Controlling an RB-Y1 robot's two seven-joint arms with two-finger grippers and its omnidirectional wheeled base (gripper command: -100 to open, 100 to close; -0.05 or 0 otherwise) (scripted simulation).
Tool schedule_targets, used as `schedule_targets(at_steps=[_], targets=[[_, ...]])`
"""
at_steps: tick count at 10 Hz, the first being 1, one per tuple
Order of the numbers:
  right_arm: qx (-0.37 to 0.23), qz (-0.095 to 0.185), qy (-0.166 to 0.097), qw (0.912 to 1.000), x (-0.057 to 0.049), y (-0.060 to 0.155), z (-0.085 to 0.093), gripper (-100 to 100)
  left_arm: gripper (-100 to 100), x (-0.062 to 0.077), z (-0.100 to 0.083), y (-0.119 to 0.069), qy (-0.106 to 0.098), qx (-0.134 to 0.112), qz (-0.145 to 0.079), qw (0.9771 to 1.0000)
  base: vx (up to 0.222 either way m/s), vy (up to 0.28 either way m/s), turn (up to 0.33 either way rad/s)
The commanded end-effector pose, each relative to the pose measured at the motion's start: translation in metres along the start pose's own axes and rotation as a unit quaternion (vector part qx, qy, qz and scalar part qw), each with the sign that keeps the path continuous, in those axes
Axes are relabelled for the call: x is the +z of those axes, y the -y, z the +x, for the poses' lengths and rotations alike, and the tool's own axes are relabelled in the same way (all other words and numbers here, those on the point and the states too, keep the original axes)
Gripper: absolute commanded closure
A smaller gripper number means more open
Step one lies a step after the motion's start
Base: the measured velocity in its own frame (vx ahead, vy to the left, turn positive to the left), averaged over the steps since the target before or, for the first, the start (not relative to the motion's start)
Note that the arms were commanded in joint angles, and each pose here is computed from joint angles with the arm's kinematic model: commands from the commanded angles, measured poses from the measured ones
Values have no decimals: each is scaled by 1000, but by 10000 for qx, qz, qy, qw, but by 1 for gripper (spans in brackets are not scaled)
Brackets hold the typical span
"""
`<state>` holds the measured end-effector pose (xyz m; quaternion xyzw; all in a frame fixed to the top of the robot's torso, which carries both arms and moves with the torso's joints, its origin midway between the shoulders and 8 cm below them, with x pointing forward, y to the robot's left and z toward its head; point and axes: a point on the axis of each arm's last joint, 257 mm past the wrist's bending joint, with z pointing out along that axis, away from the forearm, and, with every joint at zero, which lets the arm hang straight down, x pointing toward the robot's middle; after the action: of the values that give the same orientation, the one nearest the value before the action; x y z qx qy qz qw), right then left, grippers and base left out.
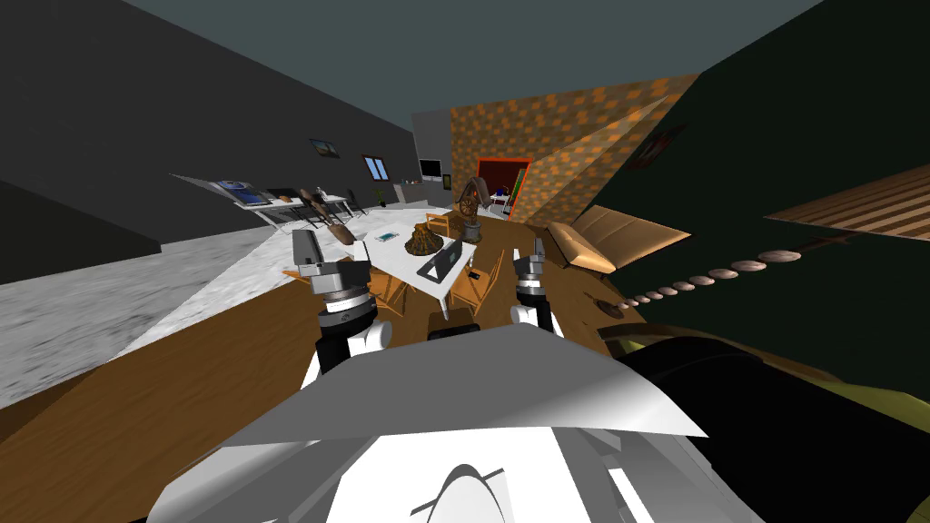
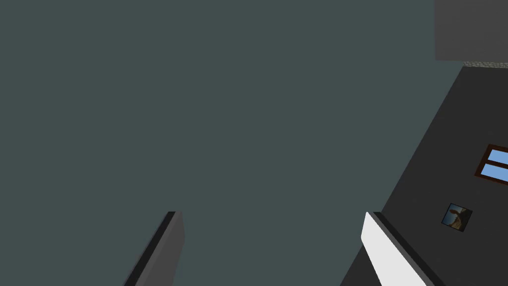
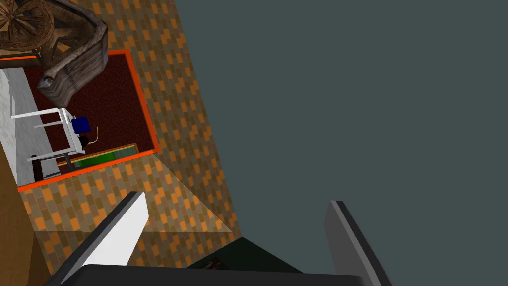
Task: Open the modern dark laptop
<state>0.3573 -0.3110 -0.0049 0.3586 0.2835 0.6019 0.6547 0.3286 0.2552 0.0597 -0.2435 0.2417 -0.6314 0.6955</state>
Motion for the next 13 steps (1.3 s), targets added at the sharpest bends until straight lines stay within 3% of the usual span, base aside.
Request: schedule_targets(at_steps=[1,9,10,13], targets=[[0,0,0,10000,0,0,0,0,0,0,0,0,0,0,0,10000,0,0,0],[0,-2,-1,10000,0,0,0,0,0,0,0,0,0,0,2,10000,0,0,0],[0,-2,-1,10000,0,0,0,0,-100,0,6,-4,-178,17,-53,9998,5,2,-37],[0,2,0,10000,0,0,0,0,-100,2,18,-17,-521,14,-243,9983,-2,9,-62]])
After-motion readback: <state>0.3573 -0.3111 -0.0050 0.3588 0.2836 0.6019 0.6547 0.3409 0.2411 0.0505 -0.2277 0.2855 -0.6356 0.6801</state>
